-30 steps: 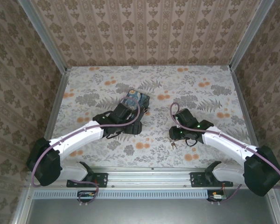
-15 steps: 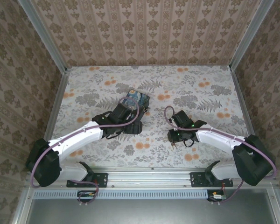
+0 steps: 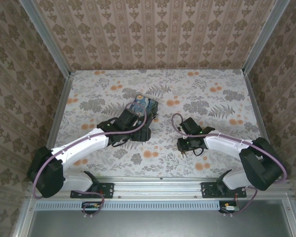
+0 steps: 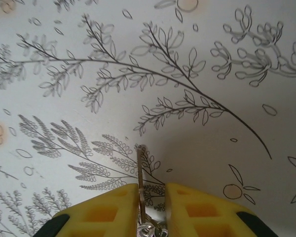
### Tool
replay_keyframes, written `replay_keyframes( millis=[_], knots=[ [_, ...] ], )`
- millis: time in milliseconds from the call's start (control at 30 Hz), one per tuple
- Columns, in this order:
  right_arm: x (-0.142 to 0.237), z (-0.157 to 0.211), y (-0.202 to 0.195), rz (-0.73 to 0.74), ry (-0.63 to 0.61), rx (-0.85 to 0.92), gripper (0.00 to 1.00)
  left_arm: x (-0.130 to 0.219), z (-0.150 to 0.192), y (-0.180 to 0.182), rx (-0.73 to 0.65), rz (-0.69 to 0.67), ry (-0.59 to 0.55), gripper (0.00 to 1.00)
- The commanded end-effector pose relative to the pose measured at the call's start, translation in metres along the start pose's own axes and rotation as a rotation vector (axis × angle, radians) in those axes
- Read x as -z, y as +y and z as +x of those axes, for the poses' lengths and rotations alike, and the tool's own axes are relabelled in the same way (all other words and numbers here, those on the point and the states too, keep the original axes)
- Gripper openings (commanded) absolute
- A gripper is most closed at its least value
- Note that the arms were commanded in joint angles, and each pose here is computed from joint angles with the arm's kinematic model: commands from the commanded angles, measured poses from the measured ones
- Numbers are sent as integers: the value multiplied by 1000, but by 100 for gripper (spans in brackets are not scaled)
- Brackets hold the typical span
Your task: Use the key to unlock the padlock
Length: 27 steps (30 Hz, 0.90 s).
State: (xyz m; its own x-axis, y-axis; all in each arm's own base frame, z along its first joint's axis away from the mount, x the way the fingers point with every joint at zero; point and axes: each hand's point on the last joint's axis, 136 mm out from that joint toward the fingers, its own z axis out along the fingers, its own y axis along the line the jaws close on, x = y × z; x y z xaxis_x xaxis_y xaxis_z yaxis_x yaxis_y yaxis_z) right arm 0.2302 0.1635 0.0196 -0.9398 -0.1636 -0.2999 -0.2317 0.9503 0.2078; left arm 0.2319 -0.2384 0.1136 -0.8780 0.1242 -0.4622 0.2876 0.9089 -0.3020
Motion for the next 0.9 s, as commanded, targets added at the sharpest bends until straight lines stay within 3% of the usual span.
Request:
replay_keyframes(
  millis=[0,167,433,567,733,867],
  knots=[
    [-1,-1,7,-19,8,8,23,4,-2,0,1,16,-12,100],
    [0,1,9,-23,11,18,23,3,-3,1,8,22,-13,100],
    [0,2,10,-27,17,28,5,3,-3,-1,1,40,-8,100],
    [6,-1,20,-76,17,53,2,3,2,-13,-35,120,24,99],
    [47,-19,77,-370,-46,139,2,7,16,-45,-123,361,112,89],
    [86,-31,121,-644,-85,191,2,21,15,-70,-171,535,80,84]
  ],
)
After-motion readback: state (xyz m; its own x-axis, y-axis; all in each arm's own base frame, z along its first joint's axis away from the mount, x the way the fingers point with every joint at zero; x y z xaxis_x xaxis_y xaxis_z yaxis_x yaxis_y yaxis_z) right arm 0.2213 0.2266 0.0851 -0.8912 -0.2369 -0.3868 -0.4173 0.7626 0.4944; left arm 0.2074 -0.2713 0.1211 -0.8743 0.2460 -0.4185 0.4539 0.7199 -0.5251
